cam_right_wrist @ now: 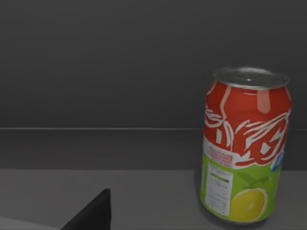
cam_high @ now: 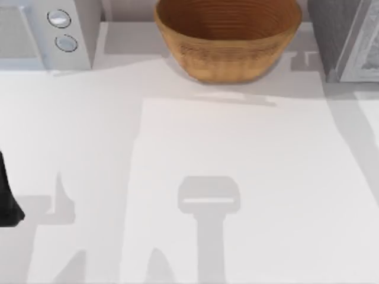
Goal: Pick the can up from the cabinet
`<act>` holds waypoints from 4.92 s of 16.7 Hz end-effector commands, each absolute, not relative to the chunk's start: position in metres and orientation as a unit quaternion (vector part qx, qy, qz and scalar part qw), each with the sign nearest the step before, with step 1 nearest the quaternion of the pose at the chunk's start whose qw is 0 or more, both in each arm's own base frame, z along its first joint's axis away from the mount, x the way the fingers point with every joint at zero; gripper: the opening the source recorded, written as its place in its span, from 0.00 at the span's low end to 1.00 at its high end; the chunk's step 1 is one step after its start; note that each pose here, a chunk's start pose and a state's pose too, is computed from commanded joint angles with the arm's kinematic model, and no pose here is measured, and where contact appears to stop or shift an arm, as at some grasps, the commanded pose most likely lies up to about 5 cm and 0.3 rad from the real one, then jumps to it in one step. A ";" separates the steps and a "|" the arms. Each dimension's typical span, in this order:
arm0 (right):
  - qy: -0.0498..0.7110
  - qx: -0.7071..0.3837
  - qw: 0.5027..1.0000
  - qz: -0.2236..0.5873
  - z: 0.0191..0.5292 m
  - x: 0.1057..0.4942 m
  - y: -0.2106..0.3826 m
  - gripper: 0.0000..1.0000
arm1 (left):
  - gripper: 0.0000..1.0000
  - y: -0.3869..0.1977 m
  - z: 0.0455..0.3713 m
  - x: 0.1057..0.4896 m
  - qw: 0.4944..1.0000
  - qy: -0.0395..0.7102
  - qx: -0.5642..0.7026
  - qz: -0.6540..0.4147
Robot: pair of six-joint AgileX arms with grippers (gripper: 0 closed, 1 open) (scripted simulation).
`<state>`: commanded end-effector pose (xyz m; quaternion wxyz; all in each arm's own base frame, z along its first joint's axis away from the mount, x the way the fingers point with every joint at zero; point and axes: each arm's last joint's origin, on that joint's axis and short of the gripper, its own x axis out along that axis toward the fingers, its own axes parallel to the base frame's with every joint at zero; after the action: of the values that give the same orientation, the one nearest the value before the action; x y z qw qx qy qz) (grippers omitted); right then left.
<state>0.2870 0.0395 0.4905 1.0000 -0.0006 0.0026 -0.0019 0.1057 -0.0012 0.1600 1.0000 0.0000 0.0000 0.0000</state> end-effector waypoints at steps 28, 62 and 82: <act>-0.005 -0.001 1.000 -0.003 0.483 0.362 0.033 0.32 | 1.00 -0.001 0.160 0.106 1.000 0.000 0.000 0.000; 0.001 -0.001 1.000 -0.005 0.534 0.180 0.032 0.00 | 1.00 -0.001 0.160 0.106 1.000 0.000 0.000 0.000; 0.008 0.000 1.000 -0.001 0.202 0.105 0.000 0.00 | 1.00 -0.001 0.160 0.106 1.000 0.000 0.000 0.000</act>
<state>0.1045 0.0005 0.2017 1.0000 0.0001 0.0082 -0.0006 0.1057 -0.0012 0.1600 1.0000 0.0000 0.0000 0.0000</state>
